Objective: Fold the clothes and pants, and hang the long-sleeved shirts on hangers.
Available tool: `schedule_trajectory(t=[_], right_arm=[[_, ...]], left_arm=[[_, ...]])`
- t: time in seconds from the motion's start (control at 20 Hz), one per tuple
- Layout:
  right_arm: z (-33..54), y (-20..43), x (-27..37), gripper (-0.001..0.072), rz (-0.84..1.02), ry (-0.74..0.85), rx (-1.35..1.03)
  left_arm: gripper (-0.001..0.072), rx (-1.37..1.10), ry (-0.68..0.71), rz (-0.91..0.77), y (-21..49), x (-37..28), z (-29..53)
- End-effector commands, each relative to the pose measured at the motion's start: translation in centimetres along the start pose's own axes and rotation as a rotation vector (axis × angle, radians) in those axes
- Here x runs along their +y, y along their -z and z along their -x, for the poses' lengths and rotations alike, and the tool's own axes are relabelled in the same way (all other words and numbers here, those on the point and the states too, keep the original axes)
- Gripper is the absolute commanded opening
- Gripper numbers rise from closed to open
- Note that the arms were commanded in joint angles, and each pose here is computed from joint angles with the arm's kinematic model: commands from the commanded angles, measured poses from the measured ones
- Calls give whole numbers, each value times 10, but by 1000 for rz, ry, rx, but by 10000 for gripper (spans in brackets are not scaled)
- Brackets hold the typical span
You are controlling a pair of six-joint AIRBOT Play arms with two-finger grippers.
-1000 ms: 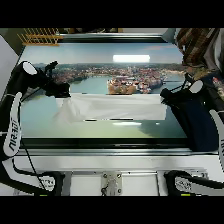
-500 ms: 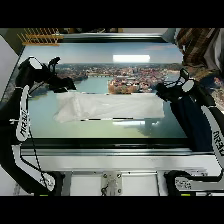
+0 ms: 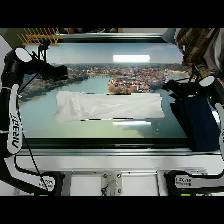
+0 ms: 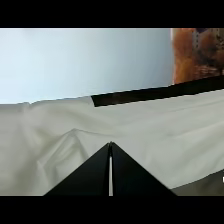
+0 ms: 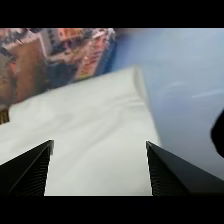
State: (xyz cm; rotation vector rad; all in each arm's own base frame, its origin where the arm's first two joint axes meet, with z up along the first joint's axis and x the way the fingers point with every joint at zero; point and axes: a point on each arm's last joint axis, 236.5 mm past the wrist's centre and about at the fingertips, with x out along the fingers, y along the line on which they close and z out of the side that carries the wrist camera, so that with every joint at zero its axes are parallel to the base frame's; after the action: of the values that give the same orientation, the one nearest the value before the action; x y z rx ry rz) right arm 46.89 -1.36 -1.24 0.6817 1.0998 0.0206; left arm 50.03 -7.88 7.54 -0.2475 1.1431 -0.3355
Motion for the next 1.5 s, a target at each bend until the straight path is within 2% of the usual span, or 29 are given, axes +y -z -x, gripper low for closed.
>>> schedule_trajectory(t=[0.0, 0.25, 0.45, 0.7, 0.75, 0.9, 0.95, 1.05, 1.3, 1.45], right_arm=[[4, 27, -49, 626, 9, -7, 175], [-31, 49, -70, 626, -29, -37, 283], [-62, 65, -39, 625, -48, -161, 339], [-84, 92, -7, 617, 0, -188, 408], [-87, 94, -3, 520, 13, -187, 407], [-91, 92, 3, 92, 32, -180, 386], [-88, 89, 4, 12, 35, -179, 377], [-73, 80, 6, 11, 61, -171, 350], [0, 49, -4, 11, 220, 49, 321], [43, 27, 21, 11, 268, 61, 276]], left_arm=[[5, -10, 29, -68, 3, -40, 13], [5, 29, 78, -174, 19, -97, -6], [5, 17, 101, -217, 21, -123, -12], [5, 18, 106, -225, 23, -128, -13], [5, 17, 106, -225, 23, -128, -13], [5, 18, 105, -226, 23, -128, -13], [5, 18, 106, -225, 23, -128, -14], [5, 46, 109, -228, 29, -130, -25], [4, 186, 130, -266, 67, -155, -107], [5, 244, 215, -255, 99, -194, -163]])
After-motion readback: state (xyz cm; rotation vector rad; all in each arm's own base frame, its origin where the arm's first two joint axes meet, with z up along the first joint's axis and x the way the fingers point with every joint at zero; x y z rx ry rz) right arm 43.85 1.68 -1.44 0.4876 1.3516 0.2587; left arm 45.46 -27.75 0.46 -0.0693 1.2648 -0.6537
